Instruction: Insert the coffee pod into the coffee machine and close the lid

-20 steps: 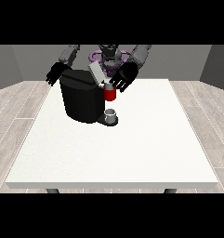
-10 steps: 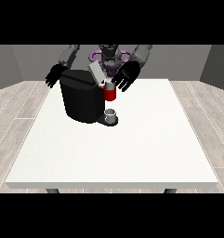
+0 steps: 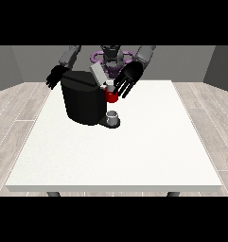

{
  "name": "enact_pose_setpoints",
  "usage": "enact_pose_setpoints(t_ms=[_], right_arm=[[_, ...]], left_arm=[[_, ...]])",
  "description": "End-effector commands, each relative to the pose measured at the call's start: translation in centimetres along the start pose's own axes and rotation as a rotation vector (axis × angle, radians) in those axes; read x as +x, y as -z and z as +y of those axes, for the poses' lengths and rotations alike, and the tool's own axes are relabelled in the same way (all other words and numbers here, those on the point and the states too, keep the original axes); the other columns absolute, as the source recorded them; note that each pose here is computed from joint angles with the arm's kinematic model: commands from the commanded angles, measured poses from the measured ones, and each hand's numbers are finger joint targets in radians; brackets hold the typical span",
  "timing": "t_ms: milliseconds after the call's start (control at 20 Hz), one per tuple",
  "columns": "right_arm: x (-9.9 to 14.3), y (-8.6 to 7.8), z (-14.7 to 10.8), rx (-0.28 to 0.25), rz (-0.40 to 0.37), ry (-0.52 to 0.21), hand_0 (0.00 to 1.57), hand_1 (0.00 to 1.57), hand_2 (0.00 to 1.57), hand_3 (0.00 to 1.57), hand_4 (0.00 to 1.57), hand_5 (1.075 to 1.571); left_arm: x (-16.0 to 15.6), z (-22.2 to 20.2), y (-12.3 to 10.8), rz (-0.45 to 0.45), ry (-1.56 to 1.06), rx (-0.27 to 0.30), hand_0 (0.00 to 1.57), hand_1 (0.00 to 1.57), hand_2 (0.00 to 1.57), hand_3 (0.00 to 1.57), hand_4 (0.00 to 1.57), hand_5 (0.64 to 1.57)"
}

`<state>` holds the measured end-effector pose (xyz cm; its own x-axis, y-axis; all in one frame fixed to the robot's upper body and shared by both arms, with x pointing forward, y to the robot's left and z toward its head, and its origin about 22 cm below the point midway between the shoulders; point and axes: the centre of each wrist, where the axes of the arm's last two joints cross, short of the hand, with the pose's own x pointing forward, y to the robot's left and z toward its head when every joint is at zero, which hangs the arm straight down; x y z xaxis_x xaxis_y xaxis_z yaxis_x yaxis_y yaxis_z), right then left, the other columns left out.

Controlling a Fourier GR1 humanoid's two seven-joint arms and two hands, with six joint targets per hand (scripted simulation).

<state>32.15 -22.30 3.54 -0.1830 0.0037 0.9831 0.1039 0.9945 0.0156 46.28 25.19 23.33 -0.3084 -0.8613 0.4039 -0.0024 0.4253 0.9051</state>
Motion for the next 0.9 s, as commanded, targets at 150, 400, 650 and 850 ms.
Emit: enact_pose_setpoints(t_ms=[150, 400, 650, 850], right_arm=[[0.0, -0.2, -0.3, -0.016, 0.031, 0.008, 0.0, 0.0, 0.0, 0.0, 0.42, 1.571], [-1.1, -0.8, -0.7, -0.063, 0.08, -0.011, 0.0, 0.0, 0.0, 0.0, 0.35, 1.571], [-2.6, -1.6, -2.1, -0.069, 0.11, -0.021, 0.0, 0.0, 0.0, 0.0, 0.38, 1.571], [-4.2, -2.7, -1.3, -0.093, 0.13, -0.019, 0.0, 0.0, 0.0, 0.0, 0.36, 1.571]], left_arm=[[-1.7, -2.2, -0.8, 0.023, 0.03, -0.049, 0.0, 0.0, 0.0, 0.0, 0.0, 1.571], [-1.9, -1.7, -0.9, 0.008, 0.018, -0.08, 0.0, 0.0, 0.0, 0.0, 0.0, 1.571], [-1.6, -1.6, -1.0, 0.004, 0.019, -0.081, 0.0, 0.0, 0.0, 0.0, 0.0, 1.571], [-1.1, -3.2, -0.8, 0.015, -0.086, -0.078, 0.0, 0.0, 0.0, 0.0, 0.0, 1.571]])
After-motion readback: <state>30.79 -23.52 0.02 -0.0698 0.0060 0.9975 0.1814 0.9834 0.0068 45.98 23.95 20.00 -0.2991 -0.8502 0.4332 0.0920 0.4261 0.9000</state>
